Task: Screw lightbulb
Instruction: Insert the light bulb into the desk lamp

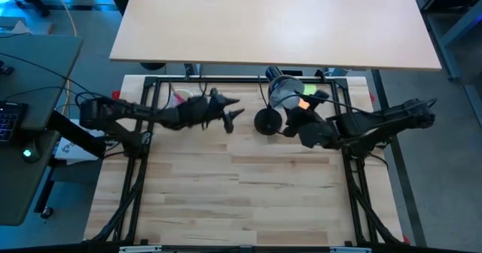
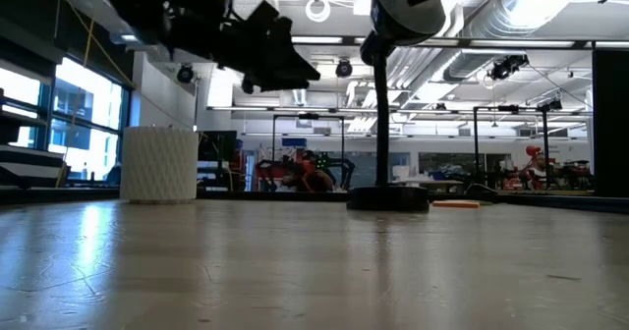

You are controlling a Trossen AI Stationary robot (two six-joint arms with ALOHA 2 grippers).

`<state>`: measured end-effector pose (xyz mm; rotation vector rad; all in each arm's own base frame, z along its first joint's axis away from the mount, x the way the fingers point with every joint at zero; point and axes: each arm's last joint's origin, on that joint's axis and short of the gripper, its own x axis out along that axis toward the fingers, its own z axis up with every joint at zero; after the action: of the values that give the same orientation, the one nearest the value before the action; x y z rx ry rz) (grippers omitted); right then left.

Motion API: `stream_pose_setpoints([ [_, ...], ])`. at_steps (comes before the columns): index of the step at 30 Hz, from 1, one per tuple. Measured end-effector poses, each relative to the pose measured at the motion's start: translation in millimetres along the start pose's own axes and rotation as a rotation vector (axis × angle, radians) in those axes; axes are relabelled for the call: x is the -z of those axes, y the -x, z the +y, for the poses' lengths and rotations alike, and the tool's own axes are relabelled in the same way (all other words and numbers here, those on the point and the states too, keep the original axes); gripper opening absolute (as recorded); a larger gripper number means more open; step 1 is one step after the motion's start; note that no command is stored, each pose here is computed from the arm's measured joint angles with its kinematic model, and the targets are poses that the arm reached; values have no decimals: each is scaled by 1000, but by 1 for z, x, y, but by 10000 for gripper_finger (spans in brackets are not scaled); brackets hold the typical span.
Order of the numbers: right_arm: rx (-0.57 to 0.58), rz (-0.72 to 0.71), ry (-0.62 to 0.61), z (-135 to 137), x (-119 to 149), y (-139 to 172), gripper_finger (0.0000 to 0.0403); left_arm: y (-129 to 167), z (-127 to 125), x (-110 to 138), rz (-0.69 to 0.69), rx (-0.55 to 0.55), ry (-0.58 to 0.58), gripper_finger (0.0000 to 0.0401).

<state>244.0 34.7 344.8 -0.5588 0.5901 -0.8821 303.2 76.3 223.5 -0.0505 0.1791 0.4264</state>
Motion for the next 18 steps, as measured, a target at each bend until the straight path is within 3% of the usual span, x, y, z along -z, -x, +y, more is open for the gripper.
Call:
stream_pose_setpoints([
  [5,92,35,53,2,-4,-17,263,-25,51,-14,-27,182,-45,179],
  [10,69,53,59,-2,-3,-29,263,-49,102,-25,-119,254,0,175],
  [13,53,64,71,-4,-3,-34,263,-68,117,-28,-158,350,4,175],
  [18,57,69,58,-8,-3,-41,263,-102,120,-32,-250,463,-72,175],
])
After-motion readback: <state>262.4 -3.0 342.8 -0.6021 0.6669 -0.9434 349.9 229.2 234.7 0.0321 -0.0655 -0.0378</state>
